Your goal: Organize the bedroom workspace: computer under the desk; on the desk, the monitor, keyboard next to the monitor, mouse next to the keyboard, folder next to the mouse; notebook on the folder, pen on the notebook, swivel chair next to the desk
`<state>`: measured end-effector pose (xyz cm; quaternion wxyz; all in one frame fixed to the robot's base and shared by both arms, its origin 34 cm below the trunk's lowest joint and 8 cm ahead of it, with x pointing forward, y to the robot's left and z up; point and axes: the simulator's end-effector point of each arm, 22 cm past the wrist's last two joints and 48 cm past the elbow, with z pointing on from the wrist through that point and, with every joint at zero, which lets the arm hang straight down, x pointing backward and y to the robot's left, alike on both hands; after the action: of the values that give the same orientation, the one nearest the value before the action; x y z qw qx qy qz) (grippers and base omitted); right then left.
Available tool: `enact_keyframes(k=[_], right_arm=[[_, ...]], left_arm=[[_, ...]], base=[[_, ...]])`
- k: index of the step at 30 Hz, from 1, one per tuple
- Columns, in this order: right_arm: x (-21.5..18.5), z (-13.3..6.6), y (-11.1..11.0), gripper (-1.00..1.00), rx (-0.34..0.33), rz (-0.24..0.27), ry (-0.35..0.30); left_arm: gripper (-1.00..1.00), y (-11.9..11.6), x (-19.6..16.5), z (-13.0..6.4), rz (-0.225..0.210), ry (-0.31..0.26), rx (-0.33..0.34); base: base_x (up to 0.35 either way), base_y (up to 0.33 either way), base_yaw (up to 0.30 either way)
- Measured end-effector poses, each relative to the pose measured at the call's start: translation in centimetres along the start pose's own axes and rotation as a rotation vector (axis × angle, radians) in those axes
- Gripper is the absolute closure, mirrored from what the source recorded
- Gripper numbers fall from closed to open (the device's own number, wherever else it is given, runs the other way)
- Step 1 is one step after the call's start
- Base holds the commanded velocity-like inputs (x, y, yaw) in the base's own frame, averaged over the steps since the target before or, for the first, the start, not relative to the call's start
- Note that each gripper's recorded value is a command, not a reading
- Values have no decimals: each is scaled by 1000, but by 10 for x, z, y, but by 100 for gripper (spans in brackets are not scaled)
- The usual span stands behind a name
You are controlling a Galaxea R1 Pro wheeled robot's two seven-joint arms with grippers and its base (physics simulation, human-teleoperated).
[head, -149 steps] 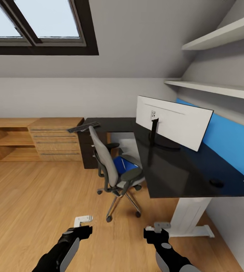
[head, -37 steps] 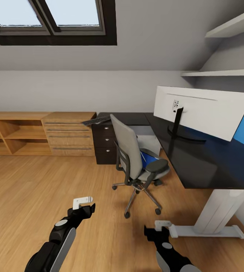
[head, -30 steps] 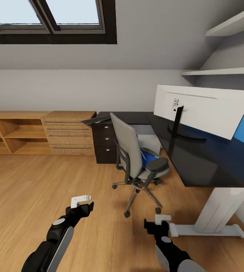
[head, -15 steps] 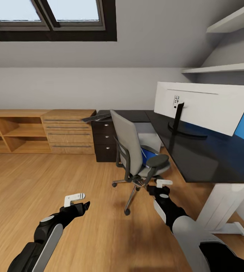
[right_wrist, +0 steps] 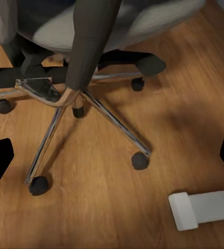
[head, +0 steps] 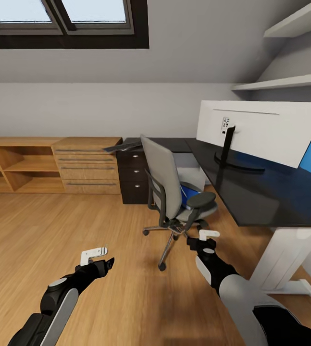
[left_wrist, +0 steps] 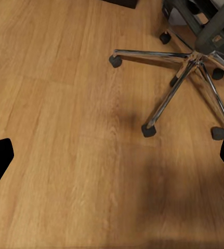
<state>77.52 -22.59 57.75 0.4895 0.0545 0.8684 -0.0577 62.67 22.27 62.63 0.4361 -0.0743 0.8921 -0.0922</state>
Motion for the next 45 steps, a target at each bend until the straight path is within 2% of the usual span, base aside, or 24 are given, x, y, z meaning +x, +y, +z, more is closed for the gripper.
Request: enact_keyframes(k=[2, 3, 6, 22, 29, 45], right_arm=[[4, 1, 1, -100, -2, 12, 0], [7, 2, 1, -100, 0, 42, 4], [12, 5, -1, -100, 3, 50, 3], [44, 16, 2, -100, -3, 56, -1], [48, 18, 6, -100, -7, 70, -49], [68, 22, 8, -100, -10, 76, -79]], left_arm=[[-100, 1, 4, 2, 0, 0, 0], [-100, 1, 5, 3, 1, -1, 0], [-100, 3, 11, 5, 0, 0, 1], [-100, 12, 50, 19, 0, 11, -1], [-100, 14, 62, 25, -1, 8, 1], [-100, 20, 85, 33, 1, -15, 6]], base=[[0, 0, 0], [0, 0, 0], [0, 0, 0], [0, 0, 0], [0, 0, 0], [0, 0, 0]])
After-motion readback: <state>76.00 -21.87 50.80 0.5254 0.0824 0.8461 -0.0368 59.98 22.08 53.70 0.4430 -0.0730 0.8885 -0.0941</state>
